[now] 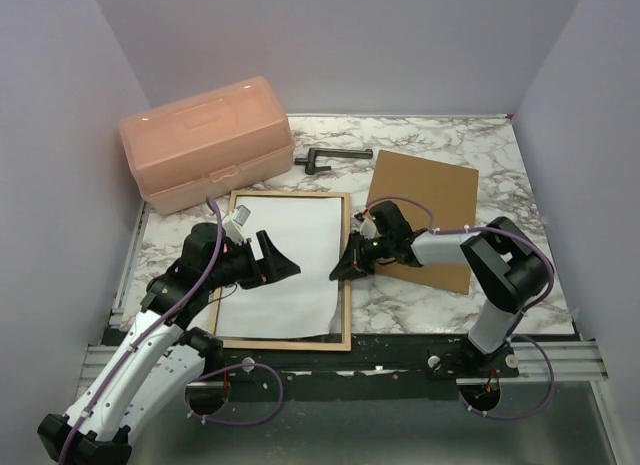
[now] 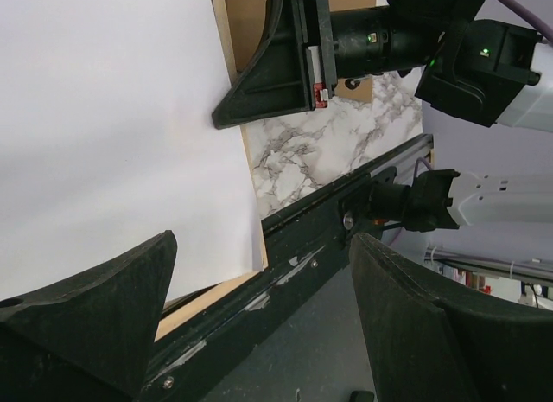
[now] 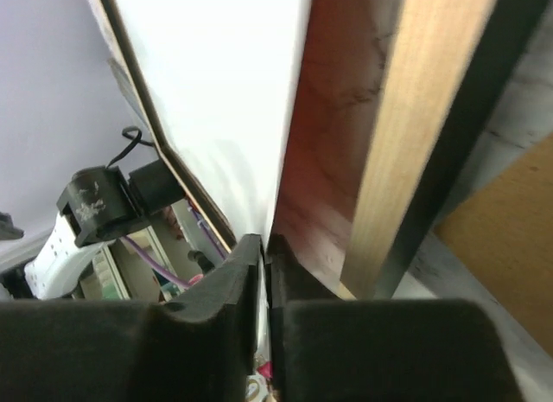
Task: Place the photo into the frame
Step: Turn over the photo from the photo frame.
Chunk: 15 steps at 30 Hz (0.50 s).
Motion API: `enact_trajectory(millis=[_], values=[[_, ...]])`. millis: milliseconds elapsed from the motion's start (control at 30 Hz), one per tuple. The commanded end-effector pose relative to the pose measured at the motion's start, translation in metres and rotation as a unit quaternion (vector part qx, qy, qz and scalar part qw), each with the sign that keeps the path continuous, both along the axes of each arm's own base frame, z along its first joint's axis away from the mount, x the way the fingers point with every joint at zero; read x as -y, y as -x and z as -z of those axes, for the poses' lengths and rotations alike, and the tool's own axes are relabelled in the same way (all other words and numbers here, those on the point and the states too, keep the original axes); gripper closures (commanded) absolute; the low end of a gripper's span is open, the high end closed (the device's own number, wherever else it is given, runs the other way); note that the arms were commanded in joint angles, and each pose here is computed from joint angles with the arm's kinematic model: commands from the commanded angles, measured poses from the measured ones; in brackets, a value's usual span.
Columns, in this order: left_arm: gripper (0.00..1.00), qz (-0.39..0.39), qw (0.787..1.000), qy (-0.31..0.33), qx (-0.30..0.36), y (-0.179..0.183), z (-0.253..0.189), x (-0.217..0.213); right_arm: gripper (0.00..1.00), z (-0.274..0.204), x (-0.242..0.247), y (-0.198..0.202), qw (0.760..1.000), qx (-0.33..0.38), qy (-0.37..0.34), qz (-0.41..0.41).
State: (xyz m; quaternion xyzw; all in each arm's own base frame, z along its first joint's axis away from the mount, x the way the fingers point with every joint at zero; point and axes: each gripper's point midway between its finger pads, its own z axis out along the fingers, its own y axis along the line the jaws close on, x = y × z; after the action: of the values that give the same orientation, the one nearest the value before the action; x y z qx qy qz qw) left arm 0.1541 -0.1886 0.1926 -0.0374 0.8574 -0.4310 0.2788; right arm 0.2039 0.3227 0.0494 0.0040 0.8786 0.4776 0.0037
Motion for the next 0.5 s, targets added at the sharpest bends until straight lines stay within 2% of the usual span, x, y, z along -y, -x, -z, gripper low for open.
enact_trajectory(millis=[0,100,167,300,467], values=[[0.17,-0.01,1.0,-0.003,0.012,-0.004,-0.006,-0.003,0.76,0.007,0.005,-0.01,0.998,0.037,0.048,0.017],[0.17,-0.011,1.0,-0.007,0.009,-0.004,-0.003,-0.004,0.47,0.002,0.011,-0.018,0.995,0.067,0.077,0.022],[0.17,-0.013,1.0,-0.012,0.006,-0.005,-0.001,-0.005,0.32,0.001,0.017,-0.019,0.992,0.077,0.102,0.024],[0.16,-0.023,0.999,-0.032,0.0,-0.008,0.004,-0.01,0.19,-0.005,0.026,-0.026,0.985,0.105,0.137,0.027],[0.16,-0.023,0.999,-0.048,-0.01,-0.011,0.009,-0.01,0.12,-0.009,0.036,-0.029,0.978,0.124,0.167,0.028]])
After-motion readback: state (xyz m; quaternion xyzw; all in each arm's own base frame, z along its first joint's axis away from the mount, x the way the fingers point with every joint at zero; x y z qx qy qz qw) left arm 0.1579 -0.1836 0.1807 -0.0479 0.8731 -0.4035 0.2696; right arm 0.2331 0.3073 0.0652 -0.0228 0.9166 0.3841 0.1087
